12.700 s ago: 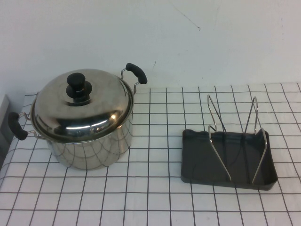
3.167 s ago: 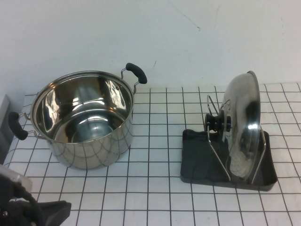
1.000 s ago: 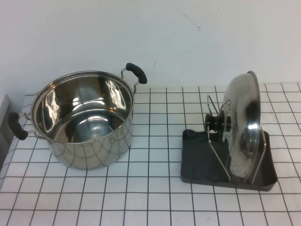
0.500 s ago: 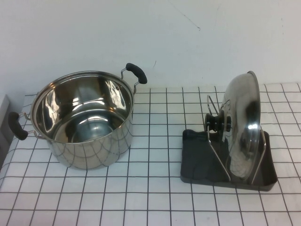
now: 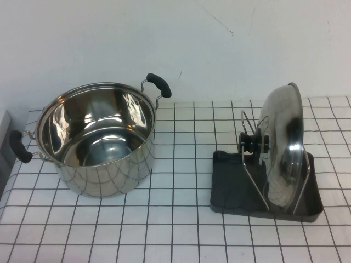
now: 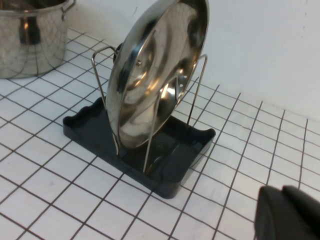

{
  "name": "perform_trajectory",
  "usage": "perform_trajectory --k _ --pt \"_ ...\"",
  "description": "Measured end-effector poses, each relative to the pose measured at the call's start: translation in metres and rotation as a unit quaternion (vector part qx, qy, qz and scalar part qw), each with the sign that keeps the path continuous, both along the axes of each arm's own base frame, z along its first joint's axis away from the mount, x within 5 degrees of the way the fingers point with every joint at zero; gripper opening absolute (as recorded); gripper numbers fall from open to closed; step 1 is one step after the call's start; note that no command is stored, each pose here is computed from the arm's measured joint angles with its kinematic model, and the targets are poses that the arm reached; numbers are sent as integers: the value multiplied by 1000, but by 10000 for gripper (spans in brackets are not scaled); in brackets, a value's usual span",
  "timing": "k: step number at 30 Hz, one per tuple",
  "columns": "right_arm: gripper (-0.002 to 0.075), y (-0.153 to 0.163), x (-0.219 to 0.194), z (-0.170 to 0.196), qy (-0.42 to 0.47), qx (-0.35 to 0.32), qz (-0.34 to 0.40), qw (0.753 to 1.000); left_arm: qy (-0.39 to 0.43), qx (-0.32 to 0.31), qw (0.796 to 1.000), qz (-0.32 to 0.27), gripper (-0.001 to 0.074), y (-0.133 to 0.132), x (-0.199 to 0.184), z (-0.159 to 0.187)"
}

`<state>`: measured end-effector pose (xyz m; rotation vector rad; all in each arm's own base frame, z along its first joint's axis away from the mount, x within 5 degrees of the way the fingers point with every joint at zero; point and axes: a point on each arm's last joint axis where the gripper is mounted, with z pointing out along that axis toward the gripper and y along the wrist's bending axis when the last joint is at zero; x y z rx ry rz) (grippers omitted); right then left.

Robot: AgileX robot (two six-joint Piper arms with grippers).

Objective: Put pot lid on rack

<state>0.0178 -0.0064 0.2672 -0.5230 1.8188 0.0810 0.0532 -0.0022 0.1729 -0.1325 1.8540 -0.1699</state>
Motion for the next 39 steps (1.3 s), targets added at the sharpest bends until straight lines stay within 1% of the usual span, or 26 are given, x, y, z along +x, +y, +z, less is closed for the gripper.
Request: perform_trajectory --k 11,15,39 --pt "-1 0 0 0 0 0 0 1000 0 50 999 -14 -2 0 0 0" --pt "-1 1 0 0 1 1 20 1000 0 54 998 -16 -2 0 0 0" --pt "-1 1 0 0 2 2 20 1000 1 58 998 -17 -2 0 0 0"
